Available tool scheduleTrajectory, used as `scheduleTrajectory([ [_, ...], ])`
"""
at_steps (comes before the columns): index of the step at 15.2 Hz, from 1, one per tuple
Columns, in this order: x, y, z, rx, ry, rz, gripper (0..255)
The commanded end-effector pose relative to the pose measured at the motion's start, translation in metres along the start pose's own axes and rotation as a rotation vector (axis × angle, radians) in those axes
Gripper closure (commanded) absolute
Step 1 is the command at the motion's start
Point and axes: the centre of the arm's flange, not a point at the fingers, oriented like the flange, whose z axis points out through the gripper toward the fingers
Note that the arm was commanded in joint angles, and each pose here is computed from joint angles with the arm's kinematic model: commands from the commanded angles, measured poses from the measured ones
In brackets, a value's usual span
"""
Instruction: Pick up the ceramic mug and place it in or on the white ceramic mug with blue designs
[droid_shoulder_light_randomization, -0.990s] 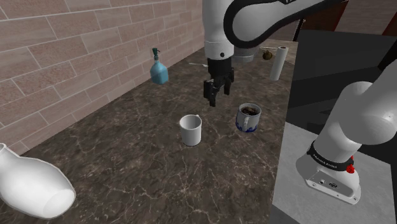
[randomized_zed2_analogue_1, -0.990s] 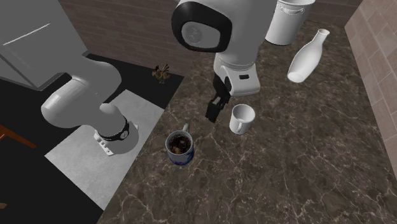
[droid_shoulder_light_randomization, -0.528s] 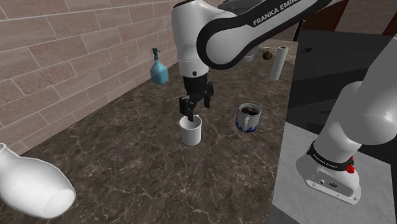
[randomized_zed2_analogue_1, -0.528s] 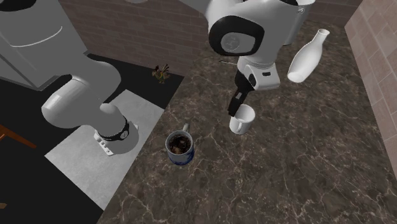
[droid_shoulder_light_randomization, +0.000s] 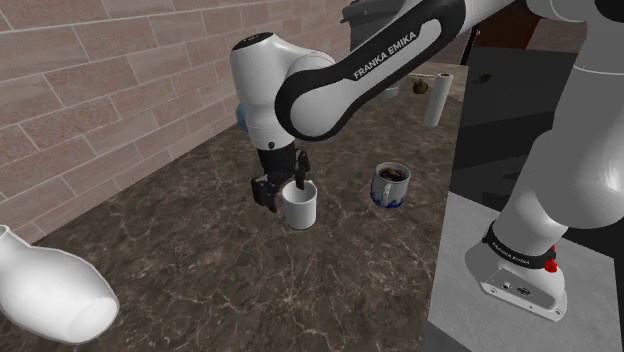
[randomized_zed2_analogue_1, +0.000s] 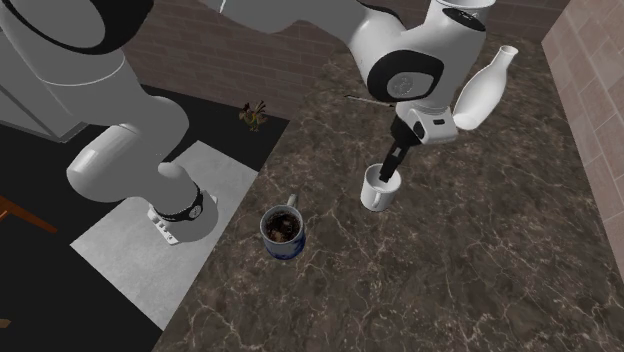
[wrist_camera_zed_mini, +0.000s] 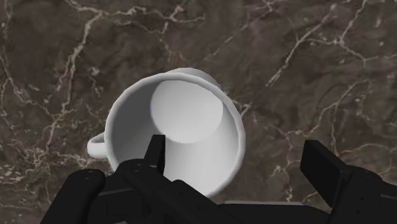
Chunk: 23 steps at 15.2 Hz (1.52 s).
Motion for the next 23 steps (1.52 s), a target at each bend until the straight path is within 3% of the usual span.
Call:
scheduleTrajectory([
  [1,0.0,-0.002,0.011,0.0,0.001,0.0,0],
  [5,0.0,-0.002,0.029,0.0,0.001,0.0,0],
  [12,0.0,-0.002,0.029,0.0,0.001,0.0,0],
  [13,0.0,-0.002,0.029,0.0,0.001,0.0,255],
  [23,0.0,-0.002,0.024,0.0,0.001,0.0,255],
])
